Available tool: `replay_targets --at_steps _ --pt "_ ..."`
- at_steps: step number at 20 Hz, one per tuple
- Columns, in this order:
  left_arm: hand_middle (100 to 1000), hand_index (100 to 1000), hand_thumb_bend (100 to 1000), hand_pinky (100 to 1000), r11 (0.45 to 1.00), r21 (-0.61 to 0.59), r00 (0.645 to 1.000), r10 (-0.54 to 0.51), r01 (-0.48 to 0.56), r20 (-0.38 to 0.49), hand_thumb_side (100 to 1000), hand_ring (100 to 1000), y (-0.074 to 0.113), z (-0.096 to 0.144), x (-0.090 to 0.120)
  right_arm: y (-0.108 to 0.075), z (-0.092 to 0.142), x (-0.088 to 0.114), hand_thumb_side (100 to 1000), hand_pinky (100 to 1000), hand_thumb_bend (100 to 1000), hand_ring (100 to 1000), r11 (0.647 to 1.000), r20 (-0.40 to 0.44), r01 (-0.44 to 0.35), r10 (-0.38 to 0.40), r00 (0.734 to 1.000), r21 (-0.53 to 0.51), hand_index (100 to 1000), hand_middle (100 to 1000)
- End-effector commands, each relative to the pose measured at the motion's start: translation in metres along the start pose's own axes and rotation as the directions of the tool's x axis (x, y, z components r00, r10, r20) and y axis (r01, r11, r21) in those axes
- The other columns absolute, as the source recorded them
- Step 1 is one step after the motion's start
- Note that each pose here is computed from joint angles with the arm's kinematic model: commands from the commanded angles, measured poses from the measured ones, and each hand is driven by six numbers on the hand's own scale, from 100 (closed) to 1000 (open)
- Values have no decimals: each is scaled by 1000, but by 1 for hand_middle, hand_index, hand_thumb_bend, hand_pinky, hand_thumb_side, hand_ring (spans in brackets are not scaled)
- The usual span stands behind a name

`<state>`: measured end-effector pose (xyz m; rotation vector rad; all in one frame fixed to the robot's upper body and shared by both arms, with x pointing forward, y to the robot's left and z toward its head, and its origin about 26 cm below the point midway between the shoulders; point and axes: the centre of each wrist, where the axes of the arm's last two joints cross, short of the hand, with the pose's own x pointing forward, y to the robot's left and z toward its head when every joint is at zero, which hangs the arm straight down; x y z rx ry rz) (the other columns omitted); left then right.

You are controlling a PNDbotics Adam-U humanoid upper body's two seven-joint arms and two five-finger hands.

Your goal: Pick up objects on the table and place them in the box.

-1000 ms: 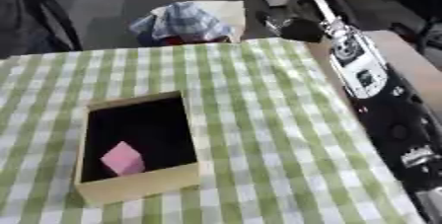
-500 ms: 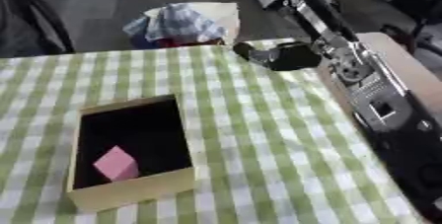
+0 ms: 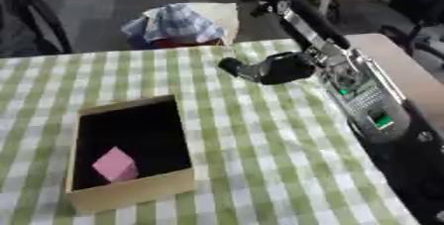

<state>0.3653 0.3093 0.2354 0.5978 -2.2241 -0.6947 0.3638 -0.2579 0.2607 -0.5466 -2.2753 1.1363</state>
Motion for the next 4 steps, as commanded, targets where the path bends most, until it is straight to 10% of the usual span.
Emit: replay_targets --at_steps 1,4 --pt "666 710 512 718 1000 24 1000 -8 8 21 536 673 10 -2 5 -7 -2 5 355 753 492 878 1000 18 -8 8 1000 -19 964 903" --pt "665 709 513 716 999 34 1000 -1 0 21 533 672 10 -2 4 -5 1 2 361 750 493 874 999 4 3 -3 1000 -34 962 896"
